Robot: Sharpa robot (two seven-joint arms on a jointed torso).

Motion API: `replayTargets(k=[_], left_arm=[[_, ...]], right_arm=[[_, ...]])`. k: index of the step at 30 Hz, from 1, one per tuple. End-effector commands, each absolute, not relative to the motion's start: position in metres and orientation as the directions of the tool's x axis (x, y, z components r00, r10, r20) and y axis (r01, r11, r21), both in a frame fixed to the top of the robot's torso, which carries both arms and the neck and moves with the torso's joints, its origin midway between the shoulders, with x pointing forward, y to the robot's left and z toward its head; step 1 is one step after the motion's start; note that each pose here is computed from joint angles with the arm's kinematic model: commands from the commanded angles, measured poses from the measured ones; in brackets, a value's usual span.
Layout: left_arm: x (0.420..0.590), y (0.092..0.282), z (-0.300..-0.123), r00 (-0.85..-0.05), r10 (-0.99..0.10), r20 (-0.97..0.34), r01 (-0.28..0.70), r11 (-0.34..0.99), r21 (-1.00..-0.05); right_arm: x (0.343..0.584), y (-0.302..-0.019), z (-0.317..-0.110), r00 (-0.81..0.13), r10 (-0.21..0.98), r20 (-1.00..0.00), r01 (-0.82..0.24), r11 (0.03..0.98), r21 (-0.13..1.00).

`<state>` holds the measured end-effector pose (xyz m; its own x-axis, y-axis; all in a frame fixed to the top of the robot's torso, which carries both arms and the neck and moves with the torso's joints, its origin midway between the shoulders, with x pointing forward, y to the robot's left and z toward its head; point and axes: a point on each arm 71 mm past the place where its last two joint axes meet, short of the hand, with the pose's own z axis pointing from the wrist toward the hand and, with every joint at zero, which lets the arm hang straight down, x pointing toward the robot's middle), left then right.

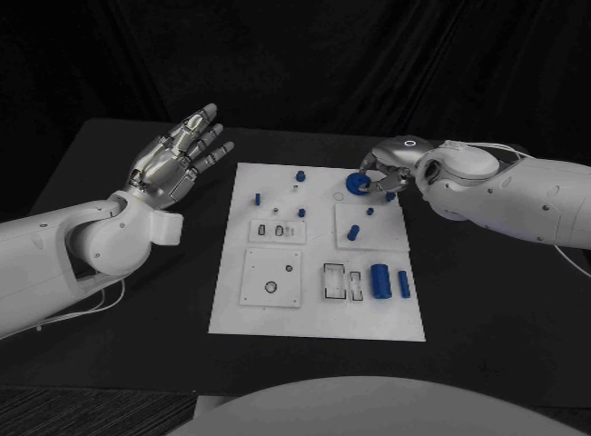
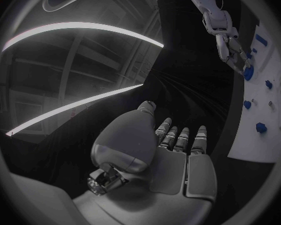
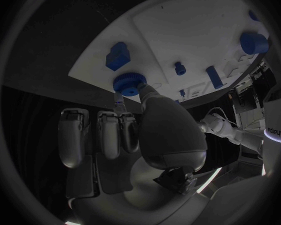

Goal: Assemble the parts on the task board

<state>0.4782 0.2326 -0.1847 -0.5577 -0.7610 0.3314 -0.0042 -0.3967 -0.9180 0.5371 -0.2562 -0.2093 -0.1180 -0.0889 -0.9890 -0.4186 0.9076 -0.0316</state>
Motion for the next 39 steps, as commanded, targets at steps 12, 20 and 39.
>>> replayTargets(k=[12, 20, 39], left_arm=[[0.477, 0.231, -0.186, -0.569, -0.749, 0.339, -0.007, -0.408, -0.913], [0.477, 0.232, -0.187, -0.568, -0.749, 0.34, -0.011, -0.407, -0.914], [0.477, 0.231, -0.188, -0.57, -0.747, 0.342, -0.021, -0.403, -0.915]], right_arm=[[0.536, -0.255, -0.214, -0.124, -0.092, -0.988, -0.422, 0.906, -0.031], [0.534, -0.254, -0.212, -0.096, -0.073, -0.993, -0.43, 0.903, -0.025], [0.526, -0.235, -0.199, -0.057, -0.035, -0.998, -0.477, 0.879, -0.003]])
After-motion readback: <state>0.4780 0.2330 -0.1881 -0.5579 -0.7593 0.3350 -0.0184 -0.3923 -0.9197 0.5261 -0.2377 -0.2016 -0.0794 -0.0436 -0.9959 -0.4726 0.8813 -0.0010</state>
